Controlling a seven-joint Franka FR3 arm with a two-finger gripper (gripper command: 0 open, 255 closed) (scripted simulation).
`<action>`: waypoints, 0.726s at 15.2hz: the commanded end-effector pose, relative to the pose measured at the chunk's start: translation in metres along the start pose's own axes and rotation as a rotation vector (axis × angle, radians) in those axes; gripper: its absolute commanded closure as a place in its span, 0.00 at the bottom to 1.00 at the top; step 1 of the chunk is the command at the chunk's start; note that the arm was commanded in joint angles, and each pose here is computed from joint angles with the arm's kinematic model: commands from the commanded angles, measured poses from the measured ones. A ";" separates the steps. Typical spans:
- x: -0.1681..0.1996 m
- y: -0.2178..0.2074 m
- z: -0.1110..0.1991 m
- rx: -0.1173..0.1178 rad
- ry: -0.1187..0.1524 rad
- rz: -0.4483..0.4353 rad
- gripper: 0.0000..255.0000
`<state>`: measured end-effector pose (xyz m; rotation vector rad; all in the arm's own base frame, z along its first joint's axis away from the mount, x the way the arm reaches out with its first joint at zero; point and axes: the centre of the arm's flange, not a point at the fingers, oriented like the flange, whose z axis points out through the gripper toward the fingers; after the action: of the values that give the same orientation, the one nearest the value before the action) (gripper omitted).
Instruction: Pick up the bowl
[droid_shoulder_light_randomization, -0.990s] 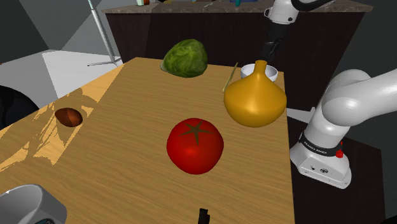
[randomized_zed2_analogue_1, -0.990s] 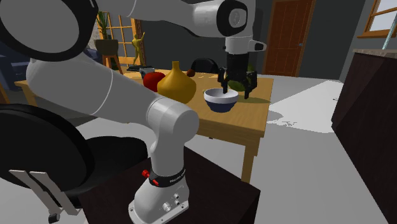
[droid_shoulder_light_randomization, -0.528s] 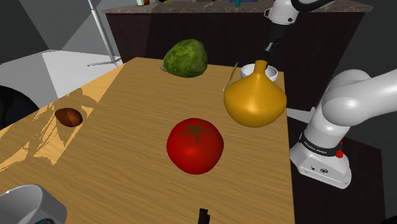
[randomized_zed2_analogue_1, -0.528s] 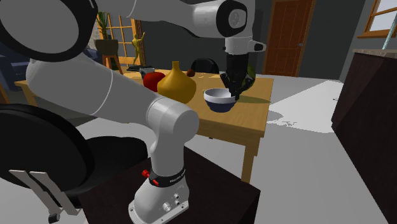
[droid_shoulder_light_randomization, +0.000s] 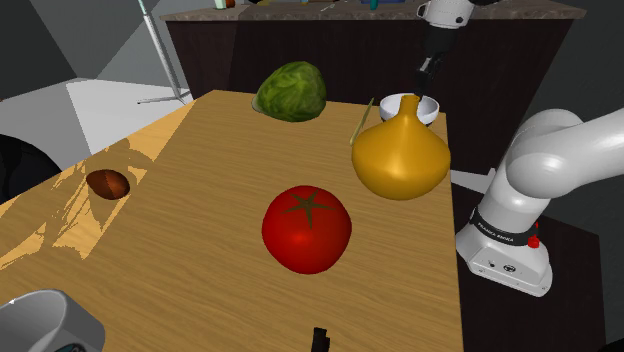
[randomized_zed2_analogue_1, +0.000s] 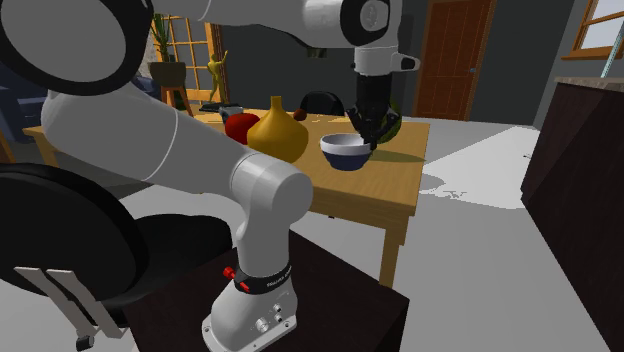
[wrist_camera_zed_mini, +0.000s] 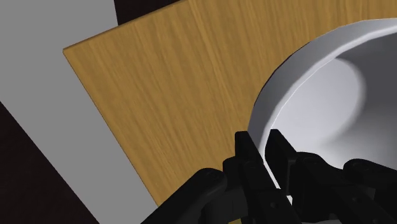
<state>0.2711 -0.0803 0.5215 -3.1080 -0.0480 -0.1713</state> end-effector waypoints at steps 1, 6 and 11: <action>0.002 0.000 -0.010 0.000 0.000 0.000 1.00; 0.005 -0.001 -0.037 0.000 0.000 0.000 1.00; 0.007 -0.001 -0.058 0.000 0.000 0.000 1.00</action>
<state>0.2725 -0.0804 0.5768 -3.1081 -0.0479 -0.1708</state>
